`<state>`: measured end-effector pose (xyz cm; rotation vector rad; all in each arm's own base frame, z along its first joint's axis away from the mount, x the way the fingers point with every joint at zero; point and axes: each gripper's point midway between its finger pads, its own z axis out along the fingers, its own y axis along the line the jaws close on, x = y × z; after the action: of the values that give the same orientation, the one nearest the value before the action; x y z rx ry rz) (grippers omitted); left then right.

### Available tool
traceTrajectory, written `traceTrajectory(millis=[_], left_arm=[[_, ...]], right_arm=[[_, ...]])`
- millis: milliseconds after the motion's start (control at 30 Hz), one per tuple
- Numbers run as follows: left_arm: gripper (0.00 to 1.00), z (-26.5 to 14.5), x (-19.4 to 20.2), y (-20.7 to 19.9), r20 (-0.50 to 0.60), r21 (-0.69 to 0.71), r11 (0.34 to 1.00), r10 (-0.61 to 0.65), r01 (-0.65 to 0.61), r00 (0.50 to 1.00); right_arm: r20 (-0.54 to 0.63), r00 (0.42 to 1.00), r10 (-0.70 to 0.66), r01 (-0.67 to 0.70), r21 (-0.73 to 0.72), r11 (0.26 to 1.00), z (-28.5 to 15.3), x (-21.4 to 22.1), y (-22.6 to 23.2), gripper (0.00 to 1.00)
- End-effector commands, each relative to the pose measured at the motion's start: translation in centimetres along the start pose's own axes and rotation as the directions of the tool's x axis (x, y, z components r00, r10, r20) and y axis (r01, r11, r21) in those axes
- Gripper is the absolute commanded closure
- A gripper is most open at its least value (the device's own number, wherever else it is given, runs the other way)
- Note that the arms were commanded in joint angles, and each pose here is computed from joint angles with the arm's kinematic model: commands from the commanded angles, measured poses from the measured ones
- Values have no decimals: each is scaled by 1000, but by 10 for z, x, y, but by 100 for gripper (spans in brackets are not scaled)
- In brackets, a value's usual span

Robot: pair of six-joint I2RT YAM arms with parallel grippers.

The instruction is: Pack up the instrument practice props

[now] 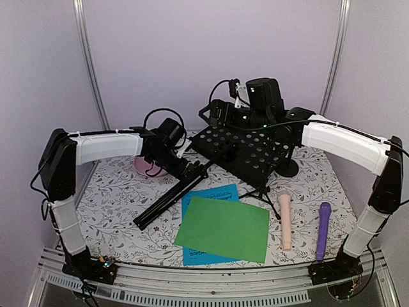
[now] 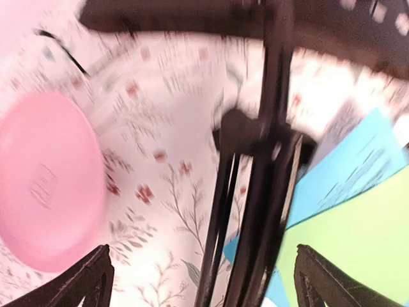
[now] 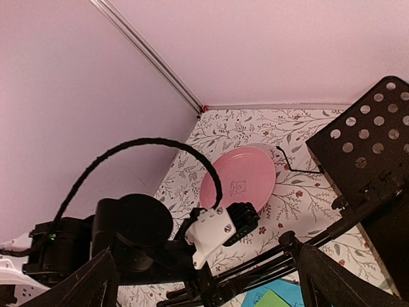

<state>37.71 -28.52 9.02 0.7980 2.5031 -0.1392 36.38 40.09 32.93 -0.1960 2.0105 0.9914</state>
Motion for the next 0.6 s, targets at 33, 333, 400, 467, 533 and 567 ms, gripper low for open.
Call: traceTrajectory(millis=[33, 333, 400, 467, 533, 567], left_arm=[[1, -87, -82, 31, 284, -59, 994, -70, 90, 956], [1, -203, -102, 92, 533, -168, 957, -113, 236, 838], [1, -228, -94, 107, 589, -179, 940, -134, 290, 797], [1, -250, -79, 122, 647, -189, 919, -149, 347, 748], [1, -269, -60, 135, 696, -199, 893, -162, 405, 699], [1, -275, -49, 140, 713, -200, 881, -169, 428, 681]], right_arm=[[190, 959, -211, 220, -28, 975, -51, -66, 38, 1], [308, 855, -416, 403, 110, 909, -131, -118, 39, 1], [304, 853, -424, 392, 164, 905, -148, -120, 29, 1], [305, 846, -437, 375, 243, 895, -169, -118, 12, 1], [303, 844, -443, 336, 344, 877, -189, -110, -14, 1], [300, 846, -442, 310, 397, 864, -198, -104, -30, 1]])
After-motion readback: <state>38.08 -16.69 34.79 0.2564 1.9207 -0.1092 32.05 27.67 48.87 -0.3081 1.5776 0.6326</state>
